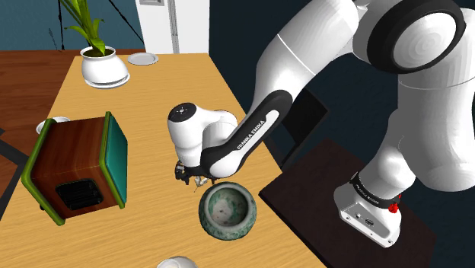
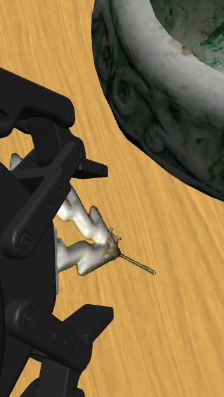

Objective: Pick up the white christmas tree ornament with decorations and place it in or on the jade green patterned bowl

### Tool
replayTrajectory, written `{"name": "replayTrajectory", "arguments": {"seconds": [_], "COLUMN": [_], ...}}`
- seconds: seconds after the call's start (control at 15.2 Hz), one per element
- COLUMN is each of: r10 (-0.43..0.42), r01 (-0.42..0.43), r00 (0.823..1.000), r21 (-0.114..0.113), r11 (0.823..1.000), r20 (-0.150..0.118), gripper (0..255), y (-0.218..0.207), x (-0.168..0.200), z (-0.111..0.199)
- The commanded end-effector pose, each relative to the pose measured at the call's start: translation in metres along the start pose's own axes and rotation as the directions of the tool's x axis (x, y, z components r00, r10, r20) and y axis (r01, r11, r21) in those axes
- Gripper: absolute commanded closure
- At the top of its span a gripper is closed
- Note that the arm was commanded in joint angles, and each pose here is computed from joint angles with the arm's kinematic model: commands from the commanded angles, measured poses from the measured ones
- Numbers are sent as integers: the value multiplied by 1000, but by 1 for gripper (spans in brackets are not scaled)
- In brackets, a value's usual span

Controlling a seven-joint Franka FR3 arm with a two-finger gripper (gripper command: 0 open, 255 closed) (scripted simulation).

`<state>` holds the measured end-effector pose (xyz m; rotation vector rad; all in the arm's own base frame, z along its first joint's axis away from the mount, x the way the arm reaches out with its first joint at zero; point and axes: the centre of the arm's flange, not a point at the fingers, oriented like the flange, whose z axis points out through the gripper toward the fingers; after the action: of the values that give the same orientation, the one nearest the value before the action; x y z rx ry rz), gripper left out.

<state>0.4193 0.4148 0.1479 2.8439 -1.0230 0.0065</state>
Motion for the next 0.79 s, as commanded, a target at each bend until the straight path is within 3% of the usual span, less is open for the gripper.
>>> {"name": "replayTrajectory", "arguments": {"seconds": [0.0, 0.33, 0.4, 0.73], "r10": [0, 0, 0, 0], "r01": [0, 0, 0, 0], "r00": [1000, 1000, 1000, 1000], "r21": [0, 0, 0, 0], "r11": [1000, 1000, 1000, 1000], "r20": [0, 0, 0, 0], "gripper": [0, 0, 255, 255], "y": [0, 0, 0, 0], "x": [0, 0, 0, 0], "z": [1, 1, 1, 1]}}
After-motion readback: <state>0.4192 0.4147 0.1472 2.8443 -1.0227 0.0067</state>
